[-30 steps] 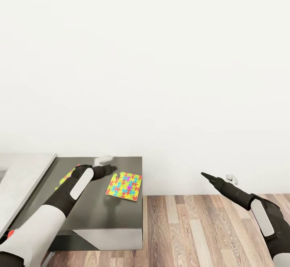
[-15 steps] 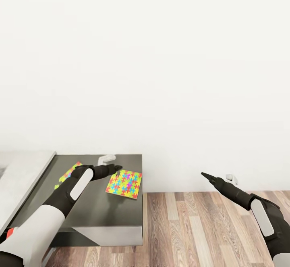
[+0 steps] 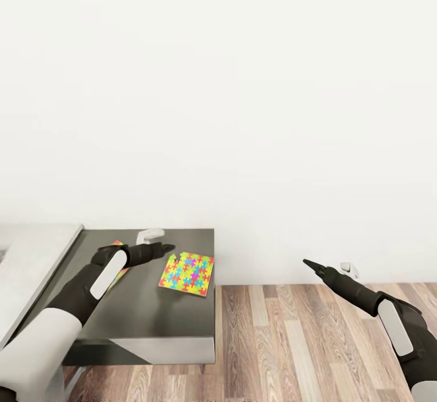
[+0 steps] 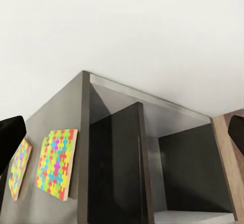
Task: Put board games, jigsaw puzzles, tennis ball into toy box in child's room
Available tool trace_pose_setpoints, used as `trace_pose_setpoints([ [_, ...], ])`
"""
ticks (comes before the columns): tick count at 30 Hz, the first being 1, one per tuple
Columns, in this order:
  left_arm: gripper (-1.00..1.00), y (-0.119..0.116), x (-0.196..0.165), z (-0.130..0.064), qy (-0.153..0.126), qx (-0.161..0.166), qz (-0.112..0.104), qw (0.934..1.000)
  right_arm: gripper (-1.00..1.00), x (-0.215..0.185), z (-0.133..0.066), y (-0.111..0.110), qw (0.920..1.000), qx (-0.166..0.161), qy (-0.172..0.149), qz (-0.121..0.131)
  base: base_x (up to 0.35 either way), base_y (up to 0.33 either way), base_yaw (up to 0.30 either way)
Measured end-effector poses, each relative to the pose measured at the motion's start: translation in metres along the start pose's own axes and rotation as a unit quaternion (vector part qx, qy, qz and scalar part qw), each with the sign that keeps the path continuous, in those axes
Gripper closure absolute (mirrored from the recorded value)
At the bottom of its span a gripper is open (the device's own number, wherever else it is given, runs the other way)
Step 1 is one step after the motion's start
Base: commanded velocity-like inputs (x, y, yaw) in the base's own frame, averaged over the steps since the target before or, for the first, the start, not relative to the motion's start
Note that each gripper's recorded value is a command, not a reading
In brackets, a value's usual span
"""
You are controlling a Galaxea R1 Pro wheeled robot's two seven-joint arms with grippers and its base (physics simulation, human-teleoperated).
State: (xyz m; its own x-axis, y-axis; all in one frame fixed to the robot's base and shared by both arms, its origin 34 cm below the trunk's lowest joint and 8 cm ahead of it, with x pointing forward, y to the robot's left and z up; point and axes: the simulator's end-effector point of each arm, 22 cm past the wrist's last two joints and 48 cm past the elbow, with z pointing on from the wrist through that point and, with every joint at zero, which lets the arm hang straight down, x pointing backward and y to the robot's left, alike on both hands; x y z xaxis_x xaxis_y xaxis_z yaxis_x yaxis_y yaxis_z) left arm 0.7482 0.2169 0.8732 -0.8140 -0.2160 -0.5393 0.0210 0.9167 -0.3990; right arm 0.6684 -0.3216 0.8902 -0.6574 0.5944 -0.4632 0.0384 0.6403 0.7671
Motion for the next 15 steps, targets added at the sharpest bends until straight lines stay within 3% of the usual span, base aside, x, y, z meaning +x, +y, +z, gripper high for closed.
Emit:
trace_pose_setpoints([
  [15, -1.0, 0.008, 0.009, 0.005, 0.016, -0.004, 0.001, 0.9999, -1.0, 0.008, 0.004, -0.01, 0.9999, 0.007, 0.007, 0.005, 0.0, 0.0, 0.0],
])
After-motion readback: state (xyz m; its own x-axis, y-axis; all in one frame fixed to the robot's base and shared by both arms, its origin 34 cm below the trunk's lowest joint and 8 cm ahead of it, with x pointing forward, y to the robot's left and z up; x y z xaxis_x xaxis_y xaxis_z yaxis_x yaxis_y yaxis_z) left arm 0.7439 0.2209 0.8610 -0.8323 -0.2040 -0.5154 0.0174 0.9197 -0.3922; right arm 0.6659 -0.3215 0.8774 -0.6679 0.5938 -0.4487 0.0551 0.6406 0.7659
